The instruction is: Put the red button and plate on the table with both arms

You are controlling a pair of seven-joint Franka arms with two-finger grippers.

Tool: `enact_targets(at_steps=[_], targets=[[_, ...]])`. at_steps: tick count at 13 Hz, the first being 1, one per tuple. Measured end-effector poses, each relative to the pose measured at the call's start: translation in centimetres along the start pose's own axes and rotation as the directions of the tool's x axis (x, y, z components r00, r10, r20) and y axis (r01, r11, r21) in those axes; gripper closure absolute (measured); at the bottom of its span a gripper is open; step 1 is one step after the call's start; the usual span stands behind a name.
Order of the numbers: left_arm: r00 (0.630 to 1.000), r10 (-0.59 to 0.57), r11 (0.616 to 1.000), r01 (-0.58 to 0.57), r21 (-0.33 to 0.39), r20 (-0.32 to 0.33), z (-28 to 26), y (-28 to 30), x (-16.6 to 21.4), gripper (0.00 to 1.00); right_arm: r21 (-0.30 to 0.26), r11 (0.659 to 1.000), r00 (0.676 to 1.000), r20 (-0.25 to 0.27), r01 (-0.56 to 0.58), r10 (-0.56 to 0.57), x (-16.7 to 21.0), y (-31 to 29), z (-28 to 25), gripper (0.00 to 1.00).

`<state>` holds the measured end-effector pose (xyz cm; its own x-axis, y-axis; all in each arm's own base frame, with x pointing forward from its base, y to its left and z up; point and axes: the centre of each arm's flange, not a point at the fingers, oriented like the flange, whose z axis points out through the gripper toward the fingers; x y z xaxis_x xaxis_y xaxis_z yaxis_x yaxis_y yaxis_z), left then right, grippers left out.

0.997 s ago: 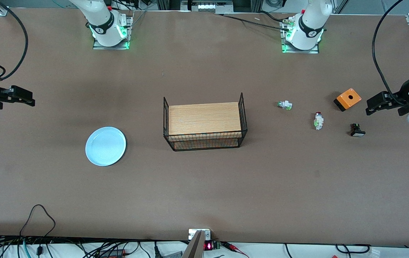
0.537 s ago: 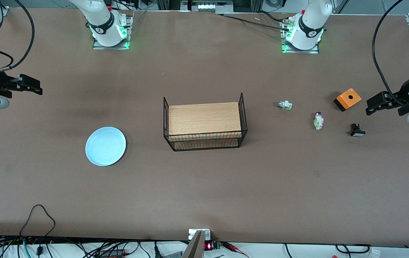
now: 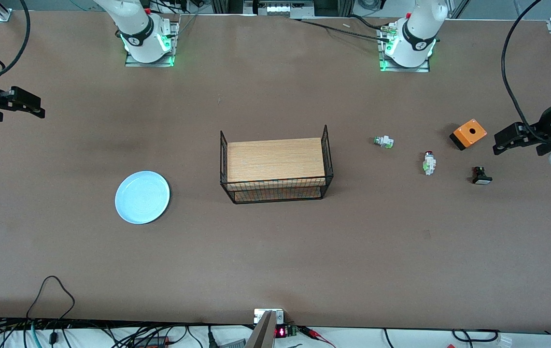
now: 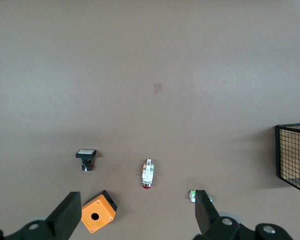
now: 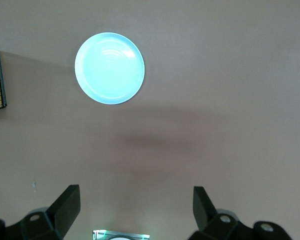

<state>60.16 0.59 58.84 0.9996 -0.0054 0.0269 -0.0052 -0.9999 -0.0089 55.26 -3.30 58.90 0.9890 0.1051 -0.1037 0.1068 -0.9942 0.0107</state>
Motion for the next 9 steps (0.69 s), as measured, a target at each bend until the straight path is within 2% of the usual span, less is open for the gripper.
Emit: enact_targets(at_steps=[4,9], targets=[[1.000,-0.001,1.000,0.001,0.000,-0.001,0.0,0.0,0.0,0.00,-0.026,0.999,0.999,-0.028,-0.035,0.034,0.5,-1.9,-1.5,0.00],[1.000,-0.007,1.000,0.007,0.001,0.000,0.0,-0.4,0.0,0.00,-0.027,0.998,0.998,-0.030,-0.050,0.049,0.8,-2.3,-1.5,0.00]])
